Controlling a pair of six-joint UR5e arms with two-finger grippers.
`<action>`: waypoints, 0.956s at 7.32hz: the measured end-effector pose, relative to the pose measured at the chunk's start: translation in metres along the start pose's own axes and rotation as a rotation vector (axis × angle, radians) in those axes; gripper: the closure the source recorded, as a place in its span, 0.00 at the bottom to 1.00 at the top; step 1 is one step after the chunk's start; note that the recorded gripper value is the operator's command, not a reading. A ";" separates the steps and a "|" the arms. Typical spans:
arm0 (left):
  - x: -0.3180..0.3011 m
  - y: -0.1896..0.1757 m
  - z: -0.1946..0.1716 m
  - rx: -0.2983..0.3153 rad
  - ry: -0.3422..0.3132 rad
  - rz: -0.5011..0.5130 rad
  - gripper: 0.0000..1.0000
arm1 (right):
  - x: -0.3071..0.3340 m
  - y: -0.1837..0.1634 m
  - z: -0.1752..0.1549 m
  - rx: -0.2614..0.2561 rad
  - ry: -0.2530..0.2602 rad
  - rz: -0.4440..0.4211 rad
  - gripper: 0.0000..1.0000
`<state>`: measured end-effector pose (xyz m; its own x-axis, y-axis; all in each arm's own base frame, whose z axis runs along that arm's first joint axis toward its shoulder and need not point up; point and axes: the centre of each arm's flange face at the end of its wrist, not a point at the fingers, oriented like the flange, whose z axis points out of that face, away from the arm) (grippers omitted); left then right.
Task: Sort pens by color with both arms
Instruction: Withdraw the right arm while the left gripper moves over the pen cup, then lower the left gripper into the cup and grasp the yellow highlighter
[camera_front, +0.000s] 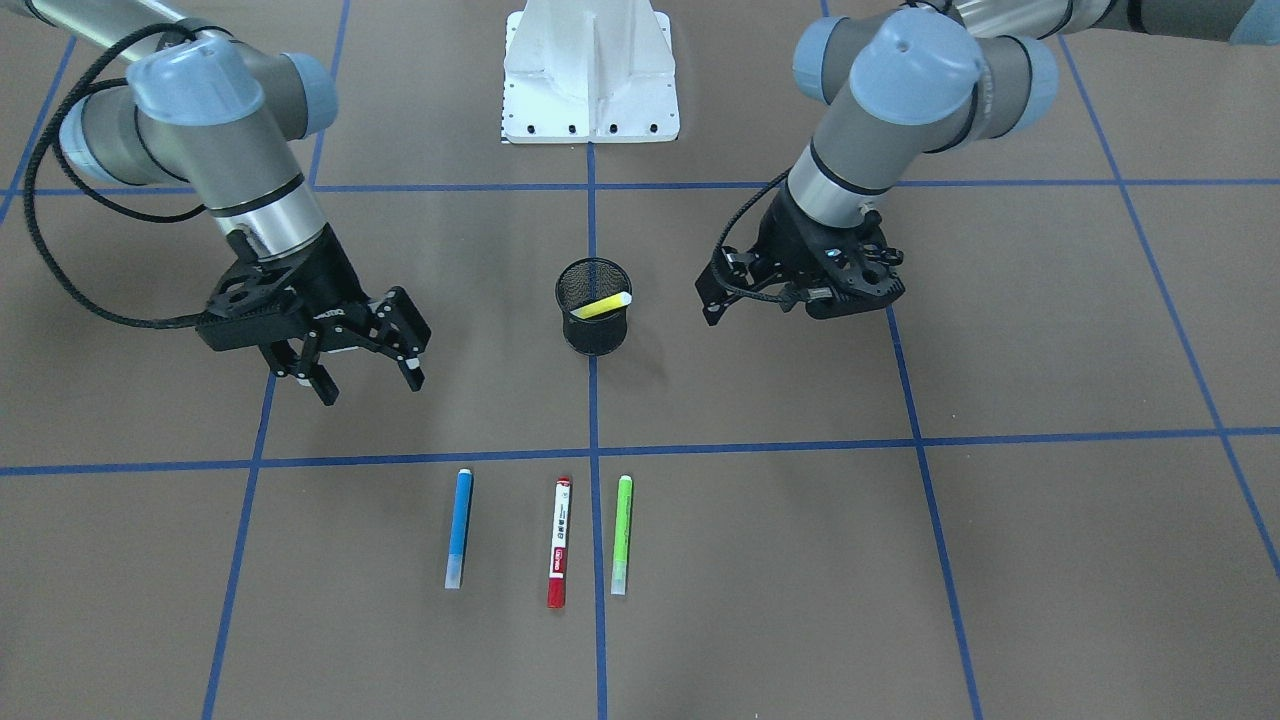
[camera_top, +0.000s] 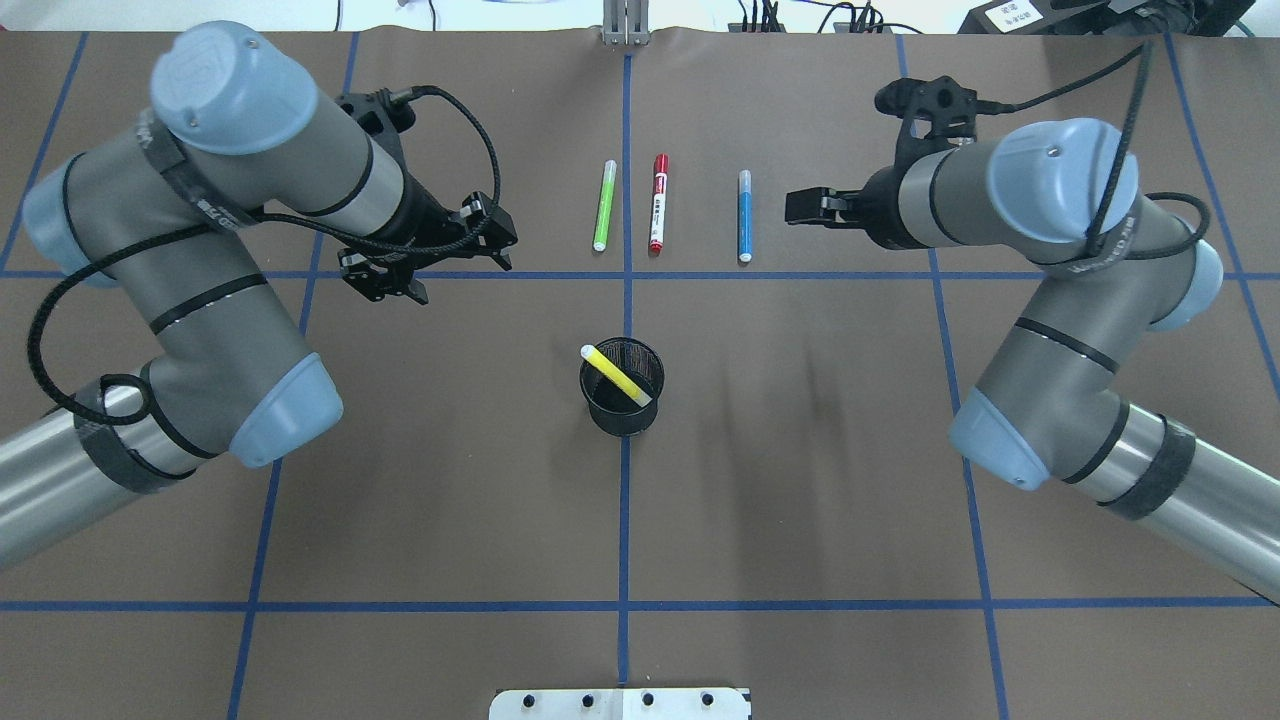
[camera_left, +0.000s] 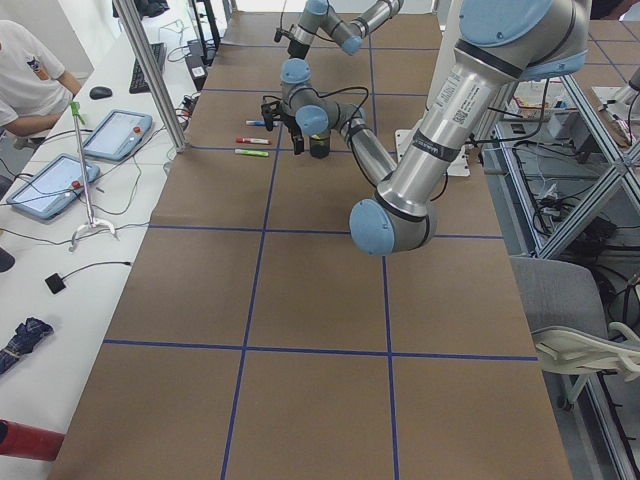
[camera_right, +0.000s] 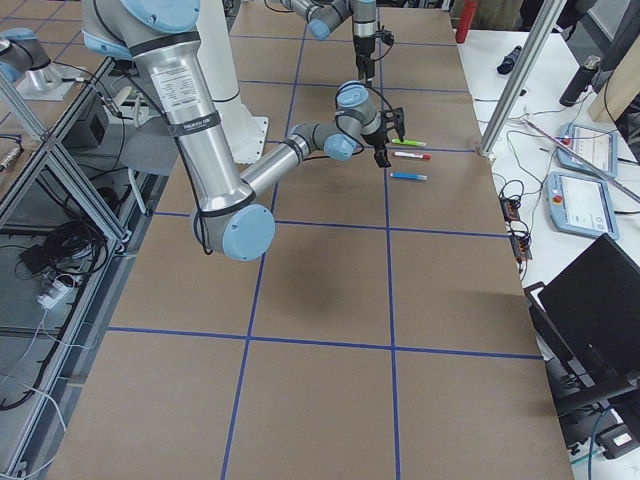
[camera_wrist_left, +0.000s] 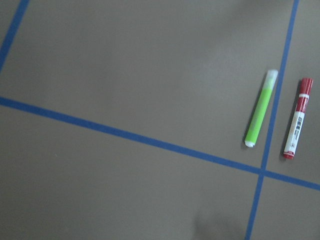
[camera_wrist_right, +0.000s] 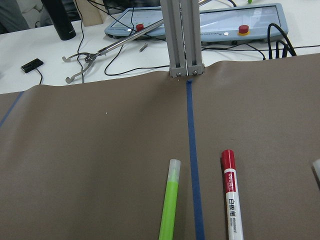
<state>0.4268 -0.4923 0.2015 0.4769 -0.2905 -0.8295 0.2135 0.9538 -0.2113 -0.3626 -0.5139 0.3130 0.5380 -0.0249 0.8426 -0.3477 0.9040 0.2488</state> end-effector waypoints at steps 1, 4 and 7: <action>0.009 0.017 0.006 -0.075 -0.016 -0.011 0.01 | 0.029 -0.007 -0.006 -0.048 0.007 -0.001 0.01; 0.035 0.029 0.022 -0.221 -0.037 -0.127 0.07 | 0.078 -0.014 -0.014 -0.111 0.025 0.002 0.01; 0.073 0.017 0.062 -0.244 -0.108 -0.286 0.19 | 0.094 -0.008 -0.012 -0.126 0.045 0.011 0.01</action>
<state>0.5183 -0.5024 0.1691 0.5170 -0.5412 -0.6632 0.1482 0.8196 -0.5534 -0.3000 -0.5187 0.3849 0.5697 0.0020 0.8218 -0.2562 0.9506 0.1753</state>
